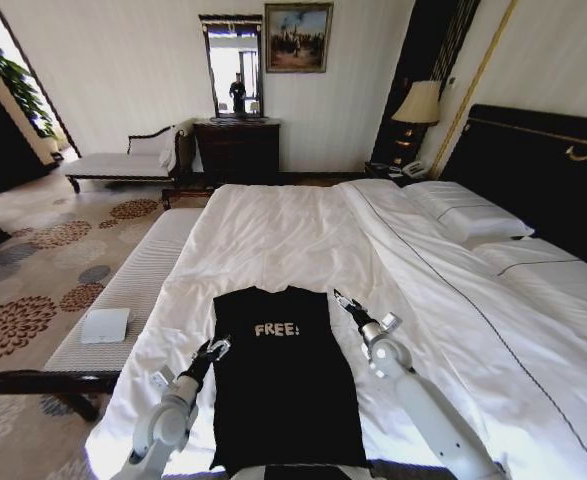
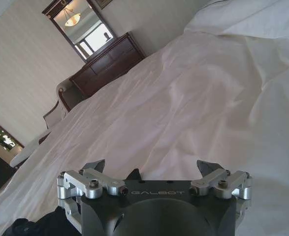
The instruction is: Fold the clothes on the bed.
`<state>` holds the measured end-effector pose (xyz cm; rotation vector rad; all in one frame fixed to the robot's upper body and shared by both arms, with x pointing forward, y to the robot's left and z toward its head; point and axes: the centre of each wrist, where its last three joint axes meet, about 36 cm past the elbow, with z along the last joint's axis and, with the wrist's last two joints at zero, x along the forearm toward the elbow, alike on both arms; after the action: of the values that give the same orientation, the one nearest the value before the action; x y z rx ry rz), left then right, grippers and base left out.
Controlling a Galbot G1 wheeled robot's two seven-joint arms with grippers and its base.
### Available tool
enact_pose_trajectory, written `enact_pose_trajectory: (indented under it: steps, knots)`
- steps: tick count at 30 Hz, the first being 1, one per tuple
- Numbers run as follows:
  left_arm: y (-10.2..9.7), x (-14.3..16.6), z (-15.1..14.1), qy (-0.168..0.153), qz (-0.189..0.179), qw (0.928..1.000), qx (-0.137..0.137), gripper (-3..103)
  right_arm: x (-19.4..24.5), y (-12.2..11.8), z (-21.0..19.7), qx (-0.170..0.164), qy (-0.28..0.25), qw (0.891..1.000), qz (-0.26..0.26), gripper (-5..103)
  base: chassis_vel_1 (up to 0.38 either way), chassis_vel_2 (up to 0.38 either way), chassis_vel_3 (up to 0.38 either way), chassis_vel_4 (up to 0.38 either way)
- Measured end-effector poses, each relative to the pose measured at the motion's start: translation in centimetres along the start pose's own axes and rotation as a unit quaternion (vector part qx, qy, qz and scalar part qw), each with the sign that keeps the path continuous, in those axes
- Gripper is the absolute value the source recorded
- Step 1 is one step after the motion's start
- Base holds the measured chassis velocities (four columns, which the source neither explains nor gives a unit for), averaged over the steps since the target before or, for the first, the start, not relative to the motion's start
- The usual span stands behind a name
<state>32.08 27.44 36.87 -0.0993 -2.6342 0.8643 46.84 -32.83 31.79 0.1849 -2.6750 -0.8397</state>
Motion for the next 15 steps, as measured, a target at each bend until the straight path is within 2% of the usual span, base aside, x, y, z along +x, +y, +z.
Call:
enact_pose_trajectory:
  steps: [2,4,9,15]
  knots:
    - [1.2,0.1,-0.8,-0.009,-0.016,0.9998,0.003,100,-1.6,-1.6,-0.6,0.008,0.027,0.999,-0.046,100,0.000,0.000,0.000,0.000]
    - [1.5,0.2,-1.0,-0.011,-0.021,0.9997,0.002,100,-2.2,-1.6,-0.6,0.008,0.034,0.998,-0.056,100,0.000,0.000,0.000,0.000]
    - [2.1,0.4,-1.6,-0.020,-0.030,0.9994,0.003,100,-4.1,-1.1,-0.3,0.009,0.048,0.996,-0.073,100,0.000,0.000,0.000,0.000]
    - [1.8,0.5,-2.6,-0.034,-0.031,0.9989,0.007,100,-7.9,0.3,-0.4,0.034,0.052,0.994,-0.086,100,0.000,0.000,0.000,0.000]
